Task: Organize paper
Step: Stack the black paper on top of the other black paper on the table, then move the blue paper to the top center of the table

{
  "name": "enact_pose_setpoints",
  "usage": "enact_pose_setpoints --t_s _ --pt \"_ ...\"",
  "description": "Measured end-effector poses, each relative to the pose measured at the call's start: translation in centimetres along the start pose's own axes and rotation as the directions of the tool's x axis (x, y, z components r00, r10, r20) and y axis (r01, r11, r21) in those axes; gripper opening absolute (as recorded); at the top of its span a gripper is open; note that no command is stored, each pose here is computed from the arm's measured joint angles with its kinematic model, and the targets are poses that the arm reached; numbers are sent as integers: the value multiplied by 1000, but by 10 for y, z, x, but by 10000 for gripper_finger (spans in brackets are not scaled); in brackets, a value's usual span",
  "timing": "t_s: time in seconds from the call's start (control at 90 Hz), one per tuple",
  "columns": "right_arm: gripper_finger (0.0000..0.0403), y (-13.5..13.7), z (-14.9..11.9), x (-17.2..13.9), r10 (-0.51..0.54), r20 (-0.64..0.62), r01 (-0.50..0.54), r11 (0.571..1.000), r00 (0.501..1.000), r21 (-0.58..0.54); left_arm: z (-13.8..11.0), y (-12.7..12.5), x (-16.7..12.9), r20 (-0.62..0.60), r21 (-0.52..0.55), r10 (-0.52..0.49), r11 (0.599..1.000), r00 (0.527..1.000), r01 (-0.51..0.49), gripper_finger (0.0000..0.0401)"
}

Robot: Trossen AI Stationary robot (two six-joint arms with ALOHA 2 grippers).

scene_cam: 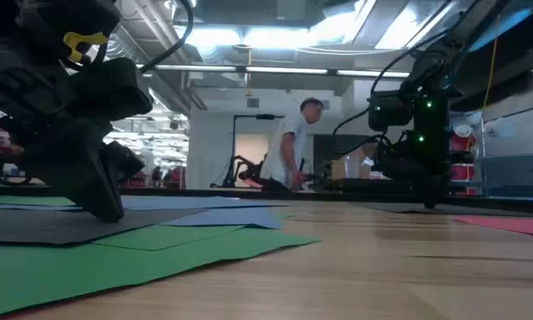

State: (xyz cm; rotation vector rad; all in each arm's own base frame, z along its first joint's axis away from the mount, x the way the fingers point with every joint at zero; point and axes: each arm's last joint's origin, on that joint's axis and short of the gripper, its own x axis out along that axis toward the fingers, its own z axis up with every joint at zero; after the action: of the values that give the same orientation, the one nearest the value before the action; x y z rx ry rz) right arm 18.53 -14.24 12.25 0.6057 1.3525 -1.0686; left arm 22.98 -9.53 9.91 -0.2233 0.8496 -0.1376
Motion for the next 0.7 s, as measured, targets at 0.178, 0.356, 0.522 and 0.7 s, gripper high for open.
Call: enact_pose_setpoints --t_s 0.178,0.356,0.522,0.7 --pt "0 -3 -1 -6 -3 24 4 1000 1000 -14 0 0 0 0 0 0 1000 1000 0 0" --pt "0 -8 -2 -19 26 69 -25 1000 997 -6 0 0 0 0 0 0 1000 1000 0 0" --pt "0 -10 -4 -27 48 72 -47 999 996 -11 0 0 0 0 0 0 1000 1000 0 0" --pt "0 -3 -7 -32 75 90 -70 996 993 -61 0 0 0 0 -4 0 1000 1000 0 0"
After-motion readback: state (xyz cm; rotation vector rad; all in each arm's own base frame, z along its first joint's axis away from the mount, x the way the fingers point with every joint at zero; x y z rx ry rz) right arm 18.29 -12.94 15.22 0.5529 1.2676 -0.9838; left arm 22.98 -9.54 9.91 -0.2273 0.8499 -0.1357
